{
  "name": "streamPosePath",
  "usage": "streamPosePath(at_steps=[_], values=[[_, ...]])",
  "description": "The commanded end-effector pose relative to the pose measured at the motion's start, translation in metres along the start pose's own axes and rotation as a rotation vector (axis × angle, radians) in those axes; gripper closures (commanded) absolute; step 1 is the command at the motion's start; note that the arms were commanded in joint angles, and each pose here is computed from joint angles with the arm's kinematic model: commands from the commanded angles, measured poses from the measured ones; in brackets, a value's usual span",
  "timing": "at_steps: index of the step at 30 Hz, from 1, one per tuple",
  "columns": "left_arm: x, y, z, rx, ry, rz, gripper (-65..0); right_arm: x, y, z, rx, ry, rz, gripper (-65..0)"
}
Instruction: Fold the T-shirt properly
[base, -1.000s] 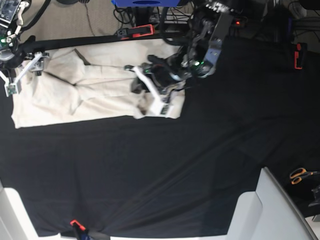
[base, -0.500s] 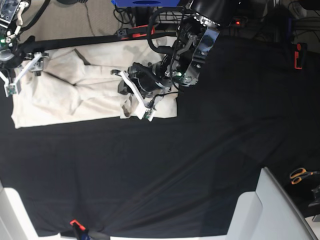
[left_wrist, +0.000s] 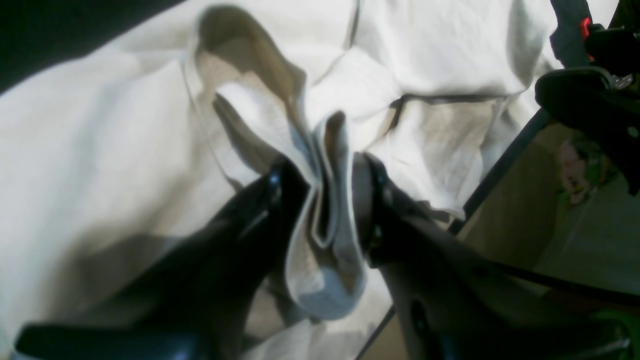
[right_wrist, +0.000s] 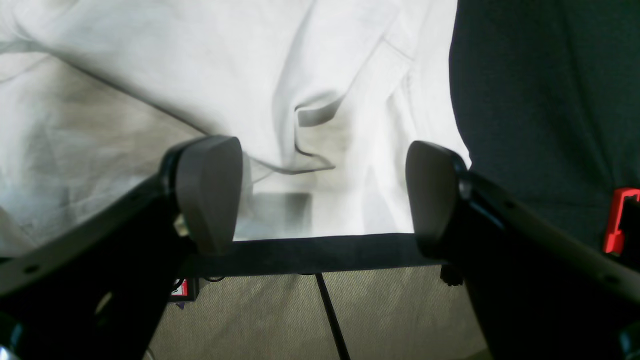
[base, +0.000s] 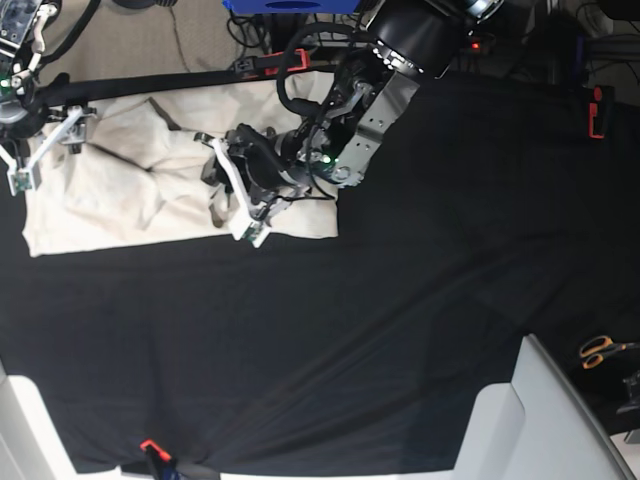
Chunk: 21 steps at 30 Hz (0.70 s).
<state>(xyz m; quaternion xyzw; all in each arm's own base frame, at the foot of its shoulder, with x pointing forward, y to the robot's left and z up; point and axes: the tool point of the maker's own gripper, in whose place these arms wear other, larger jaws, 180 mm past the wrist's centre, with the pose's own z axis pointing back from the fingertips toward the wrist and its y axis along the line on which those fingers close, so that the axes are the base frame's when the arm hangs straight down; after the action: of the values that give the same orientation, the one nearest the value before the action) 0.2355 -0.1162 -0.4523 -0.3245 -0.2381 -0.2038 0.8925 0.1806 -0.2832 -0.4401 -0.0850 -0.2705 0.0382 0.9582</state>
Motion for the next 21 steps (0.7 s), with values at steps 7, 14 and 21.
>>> streamPosePath(at_steps=[7, 14, 21], values=[[0.025, -0.061, -0.012, -0.128, -0.027, -0.133, -16.1, 0.009, -0.006, 0.003, -0.014, -0.032, 0.005, -48.6], [0.037, -0.094, -0.009, -0.238, -0.055, -0.232, -13.5, 0.008, -0.006, 0.003, -0.015, -0.028, 0.007, -48.6], [0.056, -0.001, 0.044, 0.046, -0.140, -0.082, 0.0, 0.006, -0.006, 0.003, -0.016, -0.025, 0.006, -48.6]])
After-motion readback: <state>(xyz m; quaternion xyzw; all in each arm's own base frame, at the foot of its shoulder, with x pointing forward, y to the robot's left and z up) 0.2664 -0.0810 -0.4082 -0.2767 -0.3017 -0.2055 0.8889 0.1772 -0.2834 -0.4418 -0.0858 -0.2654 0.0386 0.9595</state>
